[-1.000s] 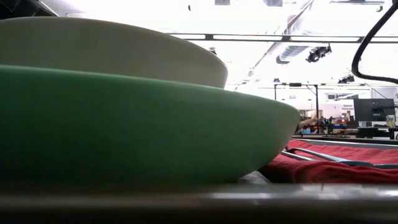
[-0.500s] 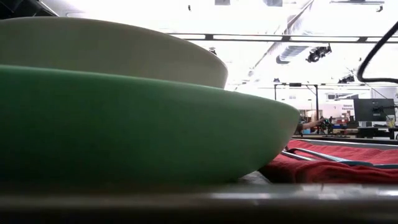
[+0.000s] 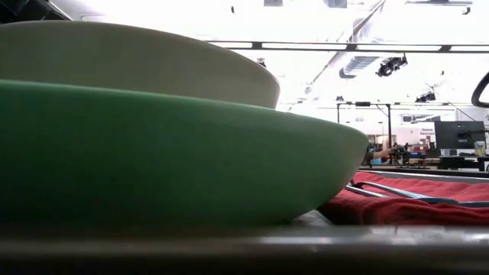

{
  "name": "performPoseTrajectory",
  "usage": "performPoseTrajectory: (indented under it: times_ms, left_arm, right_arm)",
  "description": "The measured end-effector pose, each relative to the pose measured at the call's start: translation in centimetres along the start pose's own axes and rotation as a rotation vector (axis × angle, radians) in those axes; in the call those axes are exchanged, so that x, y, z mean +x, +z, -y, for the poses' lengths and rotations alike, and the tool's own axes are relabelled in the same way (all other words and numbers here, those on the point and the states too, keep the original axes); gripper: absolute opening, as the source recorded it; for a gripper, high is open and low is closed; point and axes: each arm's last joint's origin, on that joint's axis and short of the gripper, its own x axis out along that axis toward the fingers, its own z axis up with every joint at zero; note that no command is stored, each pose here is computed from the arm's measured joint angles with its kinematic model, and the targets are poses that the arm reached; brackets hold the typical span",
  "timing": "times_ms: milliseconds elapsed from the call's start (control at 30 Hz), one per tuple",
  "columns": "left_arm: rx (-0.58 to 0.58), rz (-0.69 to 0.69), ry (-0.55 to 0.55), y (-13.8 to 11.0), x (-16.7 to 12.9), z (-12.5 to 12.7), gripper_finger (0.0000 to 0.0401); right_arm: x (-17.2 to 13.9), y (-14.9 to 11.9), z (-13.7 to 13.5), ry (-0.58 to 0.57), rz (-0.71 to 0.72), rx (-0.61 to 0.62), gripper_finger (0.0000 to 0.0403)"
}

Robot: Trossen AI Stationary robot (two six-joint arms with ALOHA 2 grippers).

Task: Set up tray
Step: Put the yellow table knife on top of the red table napkin to the right of the blue fork

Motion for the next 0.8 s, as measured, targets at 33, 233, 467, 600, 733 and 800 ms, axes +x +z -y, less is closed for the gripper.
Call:
performPoseTrajectory:
  times_ms: [33,233,467,600,733,800]
  left_arm:
    - [-0.006,0.000,-0.003,0.0,0.0,0.0,0.0074]
    - [-0.025,0.003,-0.020,0.0,0.0,0.1,0.0074]
    - [-0.033,0.002,-0.021,0.0,0.0,0.1,0.0074]
    - [-0.034,0.002,-0.017,0.0,0.0,0.0,0.0074]
    - [-0.034,0.002,-0.016,0.0,0.0,0.0,0.0074]
    - [-0.034,0.002,-0.014,0.0,0.0,0.0,0.0074]
  right_arm:
    - [0.1,0.2,0.2,0.013,-0.012,-0.007,0.0257]
    - [0.2,1.5,1.4,0.038,-0.025,-0.003,0.0257]
    - [1.2,2.9,2.8,0.130,-0.081,-0.057,0.0257]
    - [1.5,3.3,3.1,0.192,-0.124,-0.090,0.0257]
    - [1.4,3.5,3.2,0.213,-0.137,-0.108,0.0257]
    - [1.3,3.5,3.2,0.216,-0.139,-0.117,0.0256]
